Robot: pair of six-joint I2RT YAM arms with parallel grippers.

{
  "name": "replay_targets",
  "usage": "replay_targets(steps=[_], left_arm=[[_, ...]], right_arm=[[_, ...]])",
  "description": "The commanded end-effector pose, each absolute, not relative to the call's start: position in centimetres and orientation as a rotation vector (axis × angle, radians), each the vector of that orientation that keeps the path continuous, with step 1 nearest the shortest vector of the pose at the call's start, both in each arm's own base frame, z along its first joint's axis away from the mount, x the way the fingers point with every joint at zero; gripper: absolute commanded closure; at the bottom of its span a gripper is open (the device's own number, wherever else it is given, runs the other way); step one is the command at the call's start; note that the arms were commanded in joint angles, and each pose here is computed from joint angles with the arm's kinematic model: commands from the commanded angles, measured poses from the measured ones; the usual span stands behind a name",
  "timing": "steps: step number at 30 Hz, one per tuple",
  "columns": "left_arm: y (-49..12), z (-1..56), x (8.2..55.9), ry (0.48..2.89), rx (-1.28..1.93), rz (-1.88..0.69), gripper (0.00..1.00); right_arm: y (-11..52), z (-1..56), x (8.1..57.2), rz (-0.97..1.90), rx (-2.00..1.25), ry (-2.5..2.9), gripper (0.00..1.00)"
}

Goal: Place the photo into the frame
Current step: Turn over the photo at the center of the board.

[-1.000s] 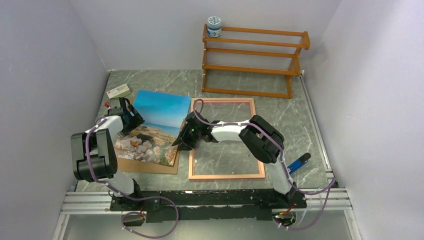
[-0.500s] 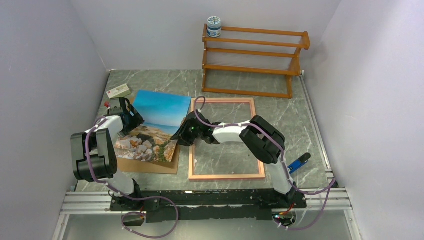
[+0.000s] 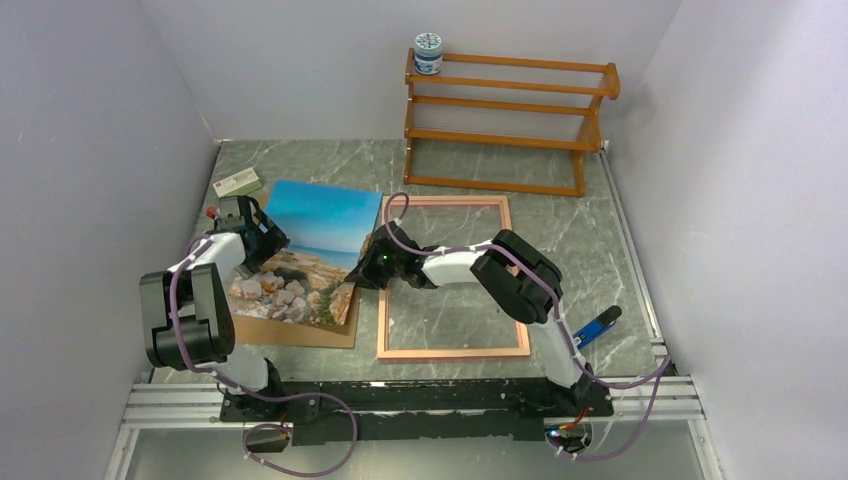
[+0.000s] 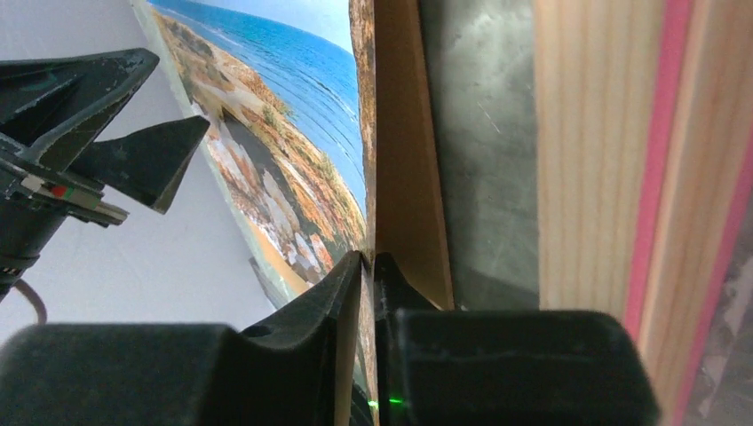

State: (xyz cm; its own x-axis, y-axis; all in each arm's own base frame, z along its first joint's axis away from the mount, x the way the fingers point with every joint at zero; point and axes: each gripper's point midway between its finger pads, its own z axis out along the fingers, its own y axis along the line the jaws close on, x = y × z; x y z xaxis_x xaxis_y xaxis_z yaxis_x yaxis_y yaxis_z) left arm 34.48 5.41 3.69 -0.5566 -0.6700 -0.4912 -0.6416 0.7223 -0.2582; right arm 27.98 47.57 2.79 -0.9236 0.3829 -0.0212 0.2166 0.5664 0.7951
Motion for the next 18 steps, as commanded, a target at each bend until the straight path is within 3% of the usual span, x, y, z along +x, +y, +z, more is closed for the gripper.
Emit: replay_targets(steps=[1, 4, 11, 18], left_arm=[[4.9, 7.2, 35.4, 2.279, -1.002, -0.139, 0.11], [4.7, 9.4, 35.5, 2.235, -0.997, -0.167, 0.09], [3.6, 14.5, 35.7, 2.145, -0.967, -0.279, 0.08], [-0.4, 21.7, 35.2, 2.114, -0.684, -0.523, 0.07]], right_arm=[[48.1, 5.1, 30.3, 1.278, 0.418, 2.485, 0.88], [48.1, 6.3, 30.8, 1.263, 0.338, 2.448, 1.0], [48.2, 12.1, 30.9, 1.216, -0.016, 2.349, 1.0], [44.2, 18.5, 30.1, 1.032, -0.265, 2.222, 1.0]])
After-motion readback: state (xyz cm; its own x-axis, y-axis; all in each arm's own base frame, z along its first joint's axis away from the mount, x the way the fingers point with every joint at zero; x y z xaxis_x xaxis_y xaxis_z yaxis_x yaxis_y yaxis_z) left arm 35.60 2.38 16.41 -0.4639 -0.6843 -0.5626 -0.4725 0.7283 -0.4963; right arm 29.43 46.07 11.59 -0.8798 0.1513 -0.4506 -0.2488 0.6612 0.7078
